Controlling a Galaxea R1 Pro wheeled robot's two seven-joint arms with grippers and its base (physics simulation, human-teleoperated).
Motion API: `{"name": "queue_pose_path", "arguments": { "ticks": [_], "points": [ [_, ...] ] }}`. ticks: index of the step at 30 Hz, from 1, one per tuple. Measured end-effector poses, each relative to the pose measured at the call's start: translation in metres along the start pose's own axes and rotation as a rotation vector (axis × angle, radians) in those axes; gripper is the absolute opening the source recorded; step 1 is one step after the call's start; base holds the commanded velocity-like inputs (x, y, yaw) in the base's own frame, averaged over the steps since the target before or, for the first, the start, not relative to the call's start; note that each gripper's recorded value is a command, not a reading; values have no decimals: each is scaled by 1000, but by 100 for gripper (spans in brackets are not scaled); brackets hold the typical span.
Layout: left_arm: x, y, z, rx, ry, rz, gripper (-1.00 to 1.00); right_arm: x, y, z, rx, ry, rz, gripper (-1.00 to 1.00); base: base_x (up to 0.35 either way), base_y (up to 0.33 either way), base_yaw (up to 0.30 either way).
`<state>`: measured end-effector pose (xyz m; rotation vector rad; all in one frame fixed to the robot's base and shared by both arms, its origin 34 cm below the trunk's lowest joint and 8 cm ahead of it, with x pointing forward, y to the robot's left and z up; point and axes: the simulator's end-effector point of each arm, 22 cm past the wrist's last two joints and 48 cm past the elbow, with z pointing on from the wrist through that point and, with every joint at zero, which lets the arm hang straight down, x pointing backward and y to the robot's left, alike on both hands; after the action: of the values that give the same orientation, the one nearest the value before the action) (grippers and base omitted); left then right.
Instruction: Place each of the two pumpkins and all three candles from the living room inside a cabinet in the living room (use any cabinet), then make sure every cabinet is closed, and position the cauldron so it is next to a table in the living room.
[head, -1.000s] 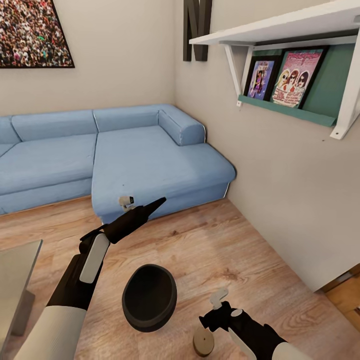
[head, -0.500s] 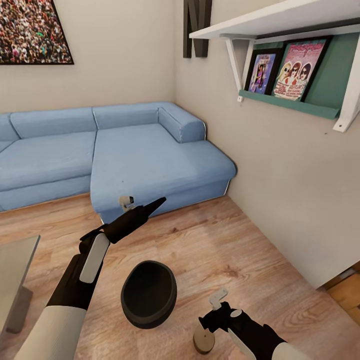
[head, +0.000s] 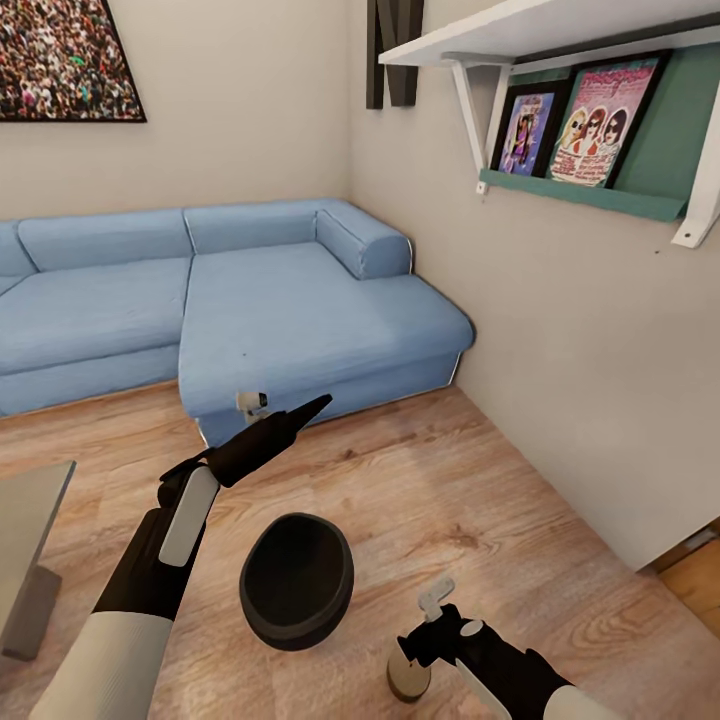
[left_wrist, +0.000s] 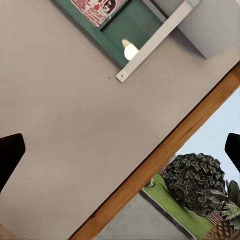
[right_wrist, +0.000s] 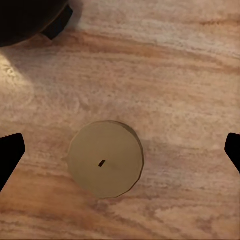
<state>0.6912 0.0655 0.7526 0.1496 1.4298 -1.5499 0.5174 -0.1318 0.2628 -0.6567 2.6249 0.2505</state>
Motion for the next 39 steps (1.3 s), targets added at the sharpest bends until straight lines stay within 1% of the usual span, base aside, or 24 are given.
{"name": "queue_pose_path", "arguments": {
  "ticks": [4,10,28,36,39],
  "points": [
    [7,5,-4,0,0,0,100,5,0,7,5,0,-33,100,0,0,0],
    [18,12,-9,0,1,0,100,10,0,18,8,-19,-53,100,0,0,0],
    [50,32,-27,0,1,0,100,34,4,51,7,-26,-53,100,0,0,0],
    [61,50,-30,-18,7,-27,100,49,8,60,-7,2,-44,100,0,0,0],
    [61,50,-30,-19,6,-28,100,49,7,60,-7,2,-44,100,0,0,0]
  ]
}}
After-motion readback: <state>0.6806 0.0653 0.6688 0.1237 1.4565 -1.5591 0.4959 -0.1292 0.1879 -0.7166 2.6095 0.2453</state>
